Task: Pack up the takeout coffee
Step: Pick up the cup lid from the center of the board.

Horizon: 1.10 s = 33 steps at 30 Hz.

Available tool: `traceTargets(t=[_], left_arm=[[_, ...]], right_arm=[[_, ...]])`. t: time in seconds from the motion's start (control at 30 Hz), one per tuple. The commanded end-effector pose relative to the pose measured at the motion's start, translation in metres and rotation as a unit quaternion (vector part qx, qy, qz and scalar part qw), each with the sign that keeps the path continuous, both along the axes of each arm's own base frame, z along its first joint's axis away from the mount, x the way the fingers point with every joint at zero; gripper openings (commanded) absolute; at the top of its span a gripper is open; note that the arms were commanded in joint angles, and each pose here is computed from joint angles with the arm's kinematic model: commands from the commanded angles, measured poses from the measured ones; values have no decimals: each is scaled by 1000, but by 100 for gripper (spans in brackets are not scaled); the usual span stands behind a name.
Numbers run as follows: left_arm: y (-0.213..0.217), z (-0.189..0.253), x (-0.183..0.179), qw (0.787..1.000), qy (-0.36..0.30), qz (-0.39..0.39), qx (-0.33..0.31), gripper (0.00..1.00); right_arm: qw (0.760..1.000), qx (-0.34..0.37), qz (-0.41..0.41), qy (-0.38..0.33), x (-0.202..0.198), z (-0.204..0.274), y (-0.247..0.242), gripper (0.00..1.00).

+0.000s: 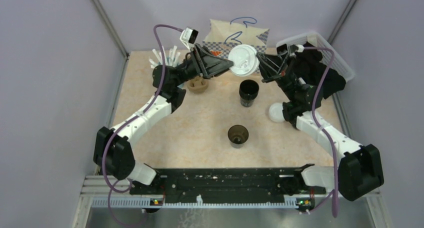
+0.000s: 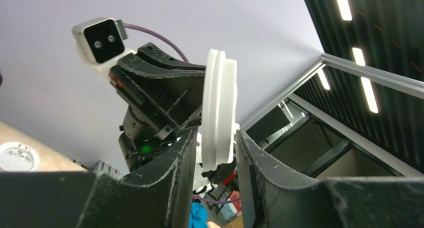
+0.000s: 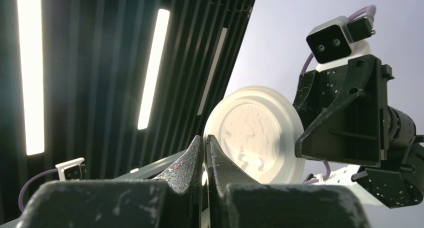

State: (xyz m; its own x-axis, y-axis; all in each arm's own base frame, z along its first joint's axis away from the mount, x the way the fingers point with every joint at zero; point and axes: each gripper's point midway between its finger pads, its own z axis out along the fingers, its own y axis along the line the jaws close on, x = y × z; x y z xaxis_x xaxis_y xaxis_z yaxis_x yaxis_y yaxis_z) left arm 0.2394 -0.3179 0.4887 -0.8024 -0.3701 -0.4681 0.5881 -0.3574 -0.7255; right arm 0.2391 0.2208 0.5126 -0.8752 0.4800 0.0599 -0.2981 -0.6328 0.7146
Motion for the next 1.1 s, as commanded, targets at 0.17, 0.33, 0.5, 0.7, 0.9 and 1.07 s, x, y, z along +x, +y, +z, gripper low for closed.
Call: traceTargets(t=[0.17,0.33,0.5,0.7,0.9,1.07], left_arm=[[6,9,-7,1000,-22,12,5,35],[8,5,-7,1000,-12,11,7,31],[12,-1,-6,1000,-1,13,11,26],[8,-19,-6,999,19,-4,38,24],[6,-41,-10,997,42,-25,63,24],[3,-66,-14,993,61,-47,94,24]], right_arm=[[1000,20,15,3,-10,5,-5,3],[1000,9,8,11,-9,-2,-4,11],[1000,-13,-2,16,-6,-11,-1,27],[998,-65,-8,21,-3,-28,5,42],[987,-154,-26,25,1,-53,13,60],[964,-262,-27,18,2,-84,26,68]])
